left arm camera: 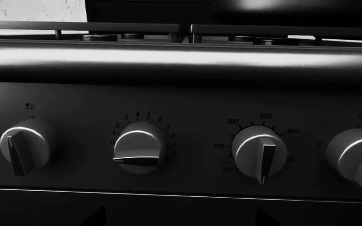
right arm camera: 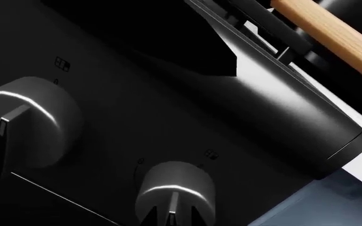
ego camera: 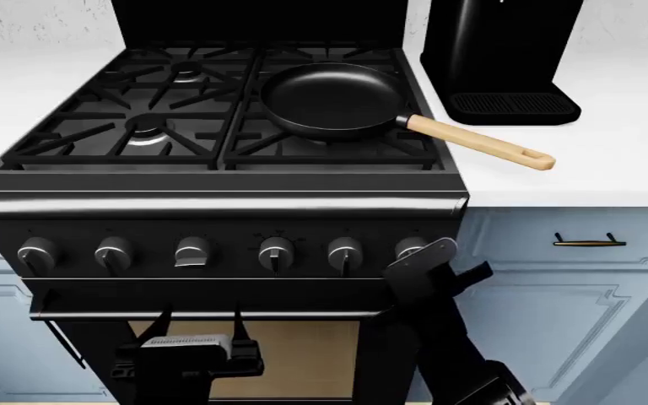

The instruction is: Turn off the front right burner of the stove.

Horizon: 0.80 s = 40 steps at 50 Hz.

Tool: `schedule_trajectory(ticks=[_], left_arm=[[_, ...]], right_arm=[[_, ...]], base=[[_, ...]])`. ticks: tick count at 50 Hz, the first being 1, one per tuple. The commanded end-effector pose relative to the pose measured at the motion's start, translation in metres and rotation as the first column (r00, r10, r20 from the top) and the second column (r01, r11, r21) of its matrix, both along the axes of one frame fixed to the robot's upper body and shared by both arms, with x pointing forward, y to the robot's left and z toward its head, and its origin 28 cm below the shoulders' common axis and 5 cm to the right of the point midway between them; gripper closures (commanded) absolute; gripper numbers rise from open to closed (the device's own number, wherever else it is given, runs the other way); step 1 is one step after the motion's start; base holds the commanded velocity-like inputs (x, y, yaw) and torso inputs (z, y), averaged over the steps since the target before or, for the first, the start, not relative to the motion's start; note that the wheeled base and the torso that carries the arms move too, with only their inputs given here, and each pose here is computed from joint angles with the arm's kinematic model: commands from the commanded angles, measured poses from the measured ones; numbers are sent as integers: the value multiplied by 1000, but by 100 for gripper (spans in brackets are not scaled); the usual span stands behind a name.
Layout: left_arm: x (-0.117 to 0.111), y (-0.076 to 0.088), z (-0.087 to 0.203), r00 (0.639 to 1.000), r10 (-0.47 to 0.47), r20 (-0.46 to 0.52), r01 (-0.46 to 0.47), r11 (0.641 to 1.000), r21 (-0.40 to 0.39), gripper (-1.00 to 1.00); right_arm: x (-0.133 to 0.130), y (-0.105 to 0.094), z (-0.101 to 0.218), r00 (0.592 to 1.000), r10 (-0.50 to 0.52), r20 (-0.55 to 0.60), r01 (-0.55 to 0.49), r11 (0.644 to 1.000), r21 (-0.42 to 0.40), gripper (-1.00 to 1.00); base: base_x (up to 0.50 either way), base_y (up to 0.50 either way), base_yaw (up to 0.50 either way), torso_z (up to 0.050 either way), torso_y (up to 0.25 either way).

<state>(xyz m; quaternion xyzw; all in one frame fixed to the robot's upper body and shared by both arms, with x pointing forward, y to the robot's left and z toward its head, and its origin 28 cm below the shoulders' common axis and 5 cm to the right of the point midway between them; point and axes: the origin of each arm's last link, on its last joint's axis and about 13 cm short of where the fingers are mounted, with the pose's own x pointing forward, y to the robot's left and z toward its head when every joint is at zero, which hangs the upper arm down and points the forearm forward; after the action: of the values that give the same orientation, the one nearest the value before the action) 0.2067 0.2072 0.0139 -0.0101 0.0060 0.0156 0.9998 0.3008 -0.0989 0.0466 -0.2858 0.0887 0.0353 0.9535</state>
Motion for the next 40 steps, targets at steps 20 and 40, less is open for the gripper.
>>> schedule_trajectory(ticks=[20,40], left_arm=[[0,0,0,1000,1,2,-1,1000,0,-100],[0,0,0,1000,2,1,-2,1000,0,-100]], right_arm=[[1,3,-5,1000,-3,-2,3,999,47,100],[4,2,-4,999,-42,19,40,993,108,100]], base=[[0,0,0,0,0],[1,0,0,0,0]])
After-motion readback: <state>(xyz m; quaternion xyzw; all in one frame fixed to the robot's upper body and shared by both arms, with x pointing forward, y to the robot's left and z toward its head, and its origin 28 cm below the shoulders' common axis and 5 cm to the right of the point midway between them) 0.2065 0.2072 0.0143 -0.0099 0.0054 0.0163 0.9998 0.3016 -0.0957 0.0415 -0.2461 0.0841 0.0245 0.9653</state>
